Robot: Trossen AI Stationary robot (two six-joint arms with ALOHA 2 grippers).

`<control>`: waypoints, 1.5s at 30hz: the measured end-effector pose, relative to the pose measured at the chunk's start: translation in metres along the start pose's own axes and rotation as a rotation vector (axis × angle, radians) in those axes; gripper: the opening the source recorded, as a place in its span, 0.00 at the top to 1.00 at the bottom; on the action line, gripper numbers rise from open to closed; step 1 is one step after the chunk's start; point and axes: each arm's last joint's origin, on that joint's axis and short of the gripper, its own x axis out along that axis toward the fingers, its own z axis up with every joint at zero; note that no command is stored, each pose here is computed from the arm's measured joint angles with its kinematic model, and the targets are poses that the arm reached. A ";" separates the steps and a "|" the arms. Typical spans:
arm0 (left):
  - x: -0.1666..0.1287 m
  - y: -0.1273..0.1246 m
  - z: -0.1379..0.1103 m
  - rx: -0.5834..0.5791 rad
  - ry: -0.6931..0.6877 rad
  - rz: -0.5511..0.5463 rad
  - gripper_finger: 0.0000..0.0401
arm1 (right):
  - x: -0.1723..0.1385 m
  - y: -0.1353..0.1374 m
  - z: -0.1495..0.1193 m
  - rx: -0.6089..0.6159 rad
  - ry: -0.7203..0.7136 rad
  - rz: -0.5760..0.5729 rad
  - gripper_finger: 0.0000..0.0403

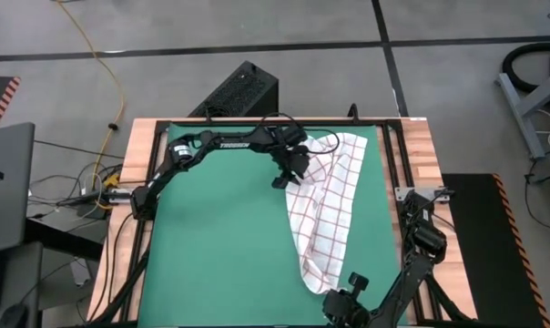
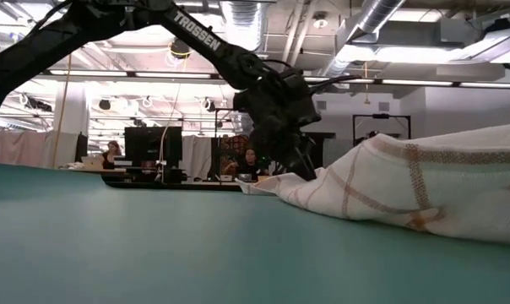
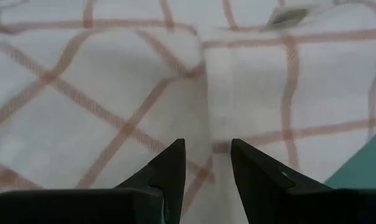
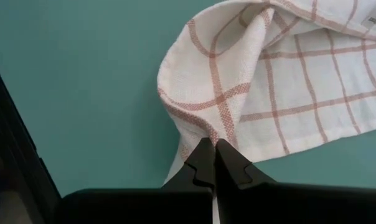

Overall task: Roll towel into tight, uniform cylinder
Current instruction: Fold the white towel

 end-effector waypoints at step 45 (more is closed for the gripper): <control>-0.144 -0.106 0.081 -0.054 0.141 0.014 1.00 | 0.022 -0.020 0.011 -0.064 -0.196 -0.195 0.97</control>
